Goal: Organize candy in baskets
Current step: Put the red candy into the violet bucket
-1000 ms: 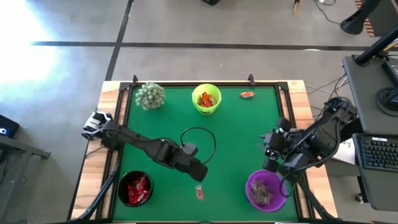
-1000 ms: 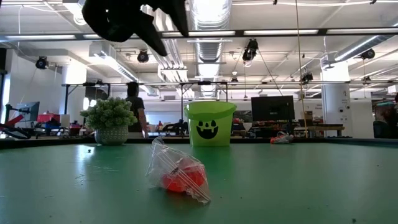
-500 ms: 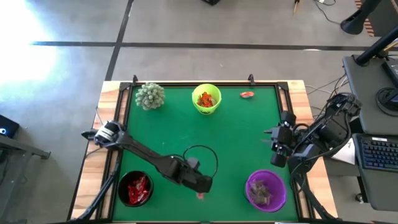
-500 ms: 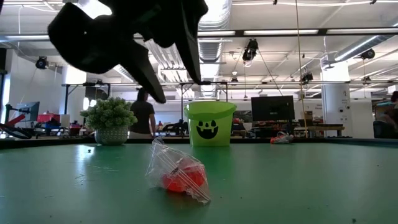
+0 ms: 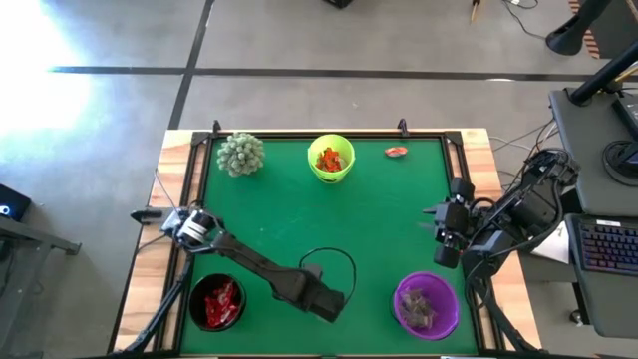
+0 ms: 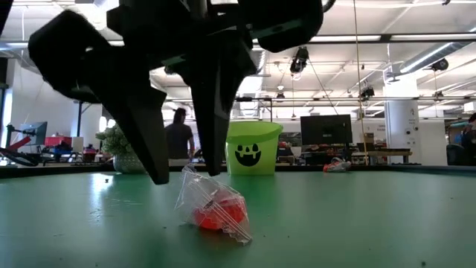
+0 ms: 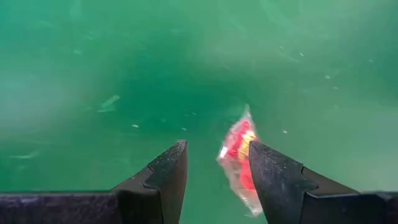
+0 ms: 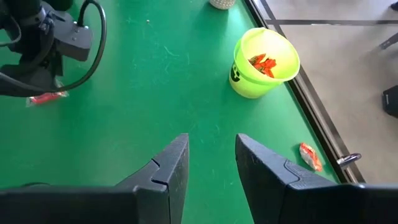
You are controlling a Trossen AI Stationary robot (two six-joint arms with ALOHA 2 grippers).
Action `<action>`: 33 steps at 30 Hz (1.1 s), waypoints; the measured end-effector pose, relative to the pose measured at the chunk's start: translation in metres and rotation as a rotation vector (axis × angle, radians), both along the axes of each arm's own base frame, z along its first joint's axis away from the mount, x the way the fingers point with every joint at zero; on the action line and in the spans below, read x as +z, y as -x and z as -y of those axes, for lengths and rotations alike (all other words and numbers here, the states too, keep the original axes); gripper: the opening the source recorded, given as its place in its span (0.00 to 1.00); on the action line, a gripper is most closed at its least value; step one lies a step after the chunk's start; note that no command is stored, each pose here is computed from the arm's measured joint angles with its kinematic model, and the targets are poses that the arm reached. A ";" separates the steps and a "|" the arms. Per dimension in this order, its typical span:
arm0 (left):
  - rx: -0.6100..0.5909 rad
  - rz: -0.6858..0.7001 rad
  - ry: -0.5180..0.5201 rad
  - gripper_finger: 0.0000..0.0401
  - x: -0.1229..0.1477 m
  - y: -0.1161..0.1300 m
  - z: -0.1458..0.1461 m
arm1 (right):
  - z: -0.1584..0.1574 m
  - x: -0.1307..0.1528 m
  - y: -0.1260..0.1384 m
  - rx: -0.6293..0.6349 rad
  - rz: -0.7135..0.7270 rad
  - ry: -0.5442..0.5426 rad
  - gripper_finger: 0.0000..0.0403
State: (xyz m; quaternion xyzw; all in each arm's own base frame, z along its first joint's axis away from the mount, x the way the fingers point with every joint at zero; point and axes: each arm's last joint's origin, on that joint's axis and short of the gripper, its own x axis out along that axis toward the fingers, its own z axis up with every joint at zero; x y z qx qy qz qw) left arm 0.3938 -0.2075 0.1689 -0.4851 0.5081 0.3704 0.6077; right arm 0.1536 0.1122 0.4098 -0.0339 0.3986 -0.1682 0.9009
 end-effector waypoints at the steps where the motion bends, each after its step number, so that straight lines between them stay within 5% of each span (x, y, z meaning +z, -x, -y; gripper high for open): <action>1: 0.000 -0.024 -0.012 0.38 0.000 -0.001 0.001 | 0.000 0.000 0.000 0.000 0.000 0.000 0.31; 12: -0.079 -0.085 -0.031 0.34 -0.008 -0.028 0.016 | 0.000 0.000 0.000 0.000 0.000 0.000 0.32; 25: -0.143 -0.077 -0.015 0.03 -0.017 -0.041 0.022 | 0.000 0.000 0.000 0.001 -0.002 -0.001 0.32; 33: -0.195 -0.103 -0.036 0.00 -0.012 -0.039 0.021 | 0.000 0.000 0.000 0.001 -0.002 -0.001 0.32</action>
